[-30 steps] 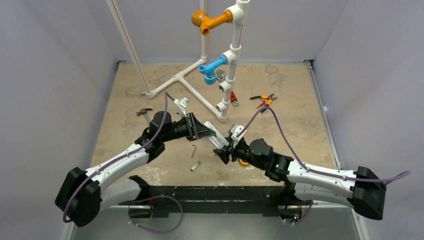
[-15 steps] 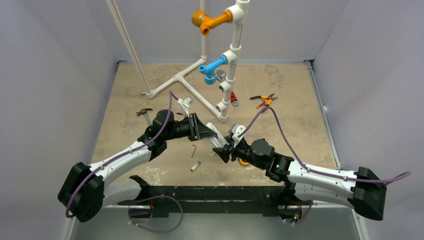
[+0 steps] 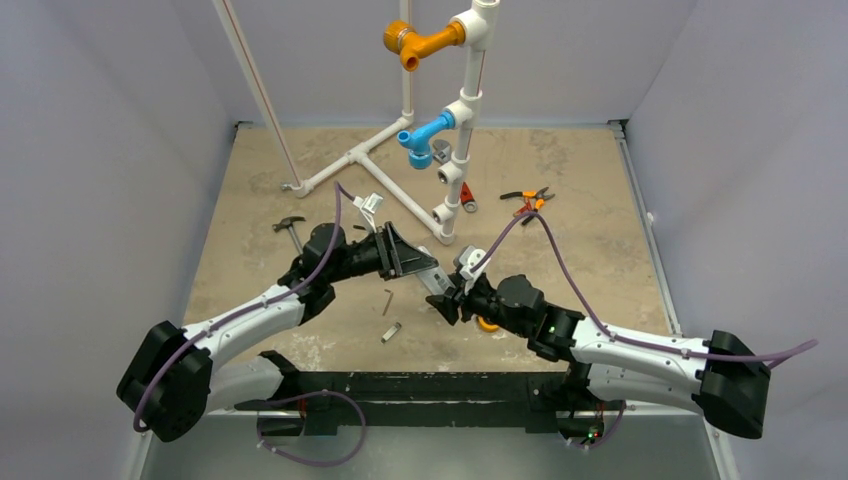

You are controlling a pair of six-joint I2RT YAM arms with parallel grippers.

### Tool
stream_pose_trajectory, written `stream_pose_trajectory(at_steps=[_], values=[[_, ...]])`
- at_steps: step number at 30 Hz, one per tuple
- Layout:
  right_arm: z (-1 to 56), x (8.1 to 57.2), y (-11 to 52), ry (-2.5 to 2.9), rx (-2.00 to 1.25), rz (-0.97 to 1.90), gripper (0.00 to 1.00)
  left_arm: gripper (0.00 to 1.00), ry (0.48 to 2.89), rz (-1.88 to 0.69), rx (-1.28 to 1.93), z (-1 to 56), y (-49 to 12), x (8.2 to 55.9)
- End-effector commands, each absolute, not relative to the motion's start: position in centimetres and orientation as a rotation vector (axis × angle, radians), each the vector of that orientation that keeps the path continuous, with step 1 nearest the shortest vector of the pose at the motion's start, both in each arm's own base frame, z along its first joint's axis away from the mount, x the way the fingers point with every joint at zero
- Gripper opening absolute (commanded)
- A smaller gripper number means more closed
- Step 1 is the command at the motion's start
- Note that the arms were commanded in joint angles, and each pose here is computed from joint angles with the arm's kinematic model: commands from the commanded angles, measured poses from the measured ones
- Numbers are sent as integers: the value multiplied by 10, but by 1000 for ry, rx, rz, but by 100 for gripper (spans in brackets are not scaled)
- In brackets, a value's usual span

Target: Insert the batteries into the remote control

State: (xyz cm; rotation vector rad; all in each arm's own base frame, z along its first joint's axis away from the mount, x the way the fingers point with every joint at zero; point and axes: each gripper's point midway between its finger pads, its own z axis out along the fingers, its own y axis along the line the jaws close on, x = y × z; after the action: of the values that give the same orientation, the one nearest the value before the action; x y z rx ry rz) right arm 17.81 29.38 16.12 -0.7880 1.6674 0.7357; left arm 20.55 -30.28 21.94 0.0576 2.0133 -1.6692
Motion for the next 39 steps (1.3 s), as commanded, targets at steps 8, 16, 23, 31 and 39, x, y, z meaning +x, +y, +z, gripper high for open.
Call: stream_pose_trajectory(at_steps=[8, 16, 23, 31, 39], values=[[185, 175, 298, 1617, -738, 804, 0, 46, 1891, -1706, 50, 241, -304, 210], [192, 174, 299, 1601, -710, 834, 0, 43, 1964, -1607, 84, 225, -305, 211], [193, 174, 299, 1598, -703, 839, 0, 37, 1991, -1556, 87, 218, -304, 212], [193, 174, 297, 1600, -704, 836, 0, 20, 1994, -1545, 76, 216, -304, 213], [193, 170, 296, 1592, -735, 836, 8, 0, 2001, -1531, 54, 210, -302, 214]])
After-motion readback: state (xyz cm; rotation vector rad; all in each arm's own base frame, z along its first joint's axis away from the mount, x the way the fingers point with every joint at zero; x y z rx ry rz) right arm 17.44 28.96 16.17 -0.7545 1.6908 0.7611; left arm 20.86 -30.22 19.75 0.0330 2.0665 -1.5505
